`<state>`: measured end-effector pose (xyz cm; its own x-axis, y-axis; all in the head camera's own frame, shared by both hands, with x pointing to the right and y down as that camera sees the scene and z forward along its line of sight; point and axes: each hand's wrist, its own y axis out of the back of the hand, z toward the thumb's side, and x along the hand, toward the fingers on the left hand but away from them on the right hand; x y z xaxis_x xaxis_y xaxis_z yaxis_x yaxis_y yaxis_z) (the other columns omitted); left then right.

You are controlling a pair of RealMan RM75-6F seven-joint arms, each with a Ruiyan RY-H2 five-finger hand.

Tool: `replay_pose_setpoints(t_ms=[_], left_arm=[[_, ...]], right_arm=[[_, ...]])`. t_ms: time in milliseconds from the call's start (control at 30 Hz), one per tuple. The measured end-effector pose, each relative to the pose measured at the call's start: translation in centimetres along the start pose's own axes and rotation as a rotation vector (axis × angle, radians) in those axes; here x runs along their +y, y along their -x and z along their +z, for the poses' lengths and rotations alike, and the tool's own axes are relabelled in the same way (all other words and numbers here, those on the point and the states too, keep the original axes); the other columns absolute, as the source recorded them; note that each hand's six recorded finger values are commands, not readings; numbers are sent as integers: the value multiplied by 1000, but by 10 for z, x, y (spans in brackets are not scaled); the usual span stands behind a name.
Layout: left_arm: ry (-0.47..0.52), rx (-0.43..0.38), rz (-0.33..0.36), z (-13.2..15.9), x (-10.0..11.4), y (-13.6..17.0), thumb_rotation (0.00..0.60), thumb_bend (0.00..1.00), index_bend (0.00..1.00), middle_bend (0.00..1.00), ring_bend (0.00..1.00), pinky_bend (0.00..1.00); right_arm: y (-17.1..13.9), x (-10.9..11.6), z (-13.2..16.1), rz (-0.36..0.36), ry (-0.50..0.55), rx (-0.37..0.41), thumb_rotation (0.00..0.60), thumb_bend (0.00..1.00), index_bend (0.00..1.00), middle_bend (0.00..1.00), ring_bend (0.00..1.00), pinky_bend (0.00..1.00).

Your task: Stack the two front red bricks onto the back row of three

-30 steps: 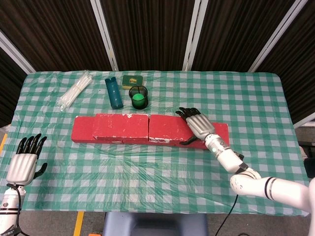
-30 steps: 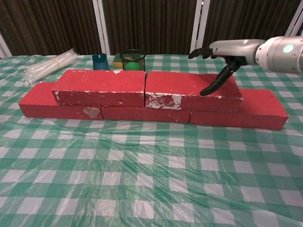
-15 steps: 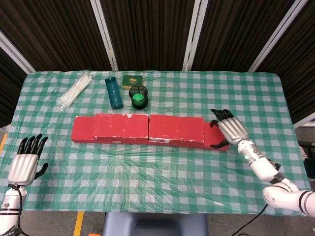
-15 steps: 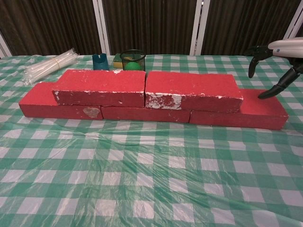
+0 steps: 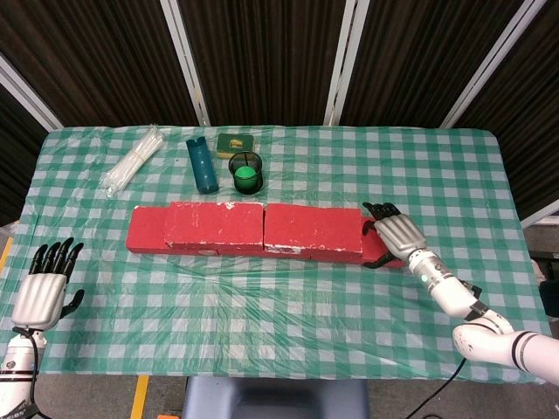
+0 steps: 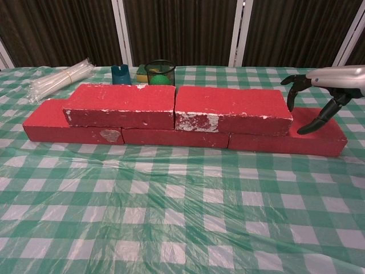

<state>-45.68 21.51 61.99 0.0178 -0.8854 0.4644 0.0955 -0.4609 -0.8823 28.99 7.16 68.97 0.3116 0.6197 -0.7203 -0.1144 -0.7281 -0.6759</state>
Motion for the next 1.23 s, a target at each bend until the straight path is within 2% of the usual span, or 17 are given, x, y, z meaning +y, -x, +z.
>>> replay_pose_setpoints(t_ms=[433, 500, 600, 667, 733, 800, 900, 967, 1033, 1133, 1233], left_arm=[[9, 0, 13, -1, 4, 1, 600, 342, 0, 0, 0, 40], [7, 0, 13, -1, 4, 2, 600, 343, 0, 0, 0, 39], [5, 3, 14, -1, 4, 2, 600, 342, 0, 0, 0, 39], [3, 3, 19, -1, 4, 2, 600, 342, 0, 0, 0, 39], [0, 0, 33, 0, 7, 3, 600, 348, 0, 0, 0, 39], [-4, -6, 57, 1, 10, 4, 600, 358, 0, 0, 0, 38], [-7, -17, 95, 4, 16, 6, 600, 363, 0, 0, 0, 31], [-11, -22, 108, 5, 18, 9, 600, 365, 0, 0, 0, 20], [-15, -23, 120, 7, 19, 11, 600, 365, 0, 0, 0, 14], [-30, -23, 135, 9, 20, 13, 600, 364, 0, 0, 0, 13], [-59, -22, 135, 11, 19, 15, 600, 365, 0, 0, 0, 12]], right_arm=[[-2, -2, 9, 18, 15, 23, 465, 109, 403, 0, 0, 0], [-7, 0, 7, 14, 15, 20, 465, 108, 353, 0, 0, 0], [-18, 3, 2, -13, 21, 10, 472, 108, 186, 0, 0, 0], [-28, 5, -1, -50, 24, 5, 488, 108, 60, 0, 0, 0], [-40, 7, -3, -109, 9, 7, 490, 108, 12, 0, 0, 0], [-54, 7, -3, -179, -24, 17, 515, 109, 1, 0, 0, 0], [-84, 1, -5, -318, -81, 23, 583, 111, 0, 0, 0, 0], [-114, -10, -12, -410, -111, -14, 600, 111, 0, 0, 0, 0], [-149, -26, -23, -470, -150, -96, 600, 111, 0, 0, 0, 0], [-189, -43, -34, -496, -216, -218, 600, 111, 0, 0, 0, 0], [-200, -48, -36, -478, -234, -255, 600, 112, 0, 0, 0, 0]])
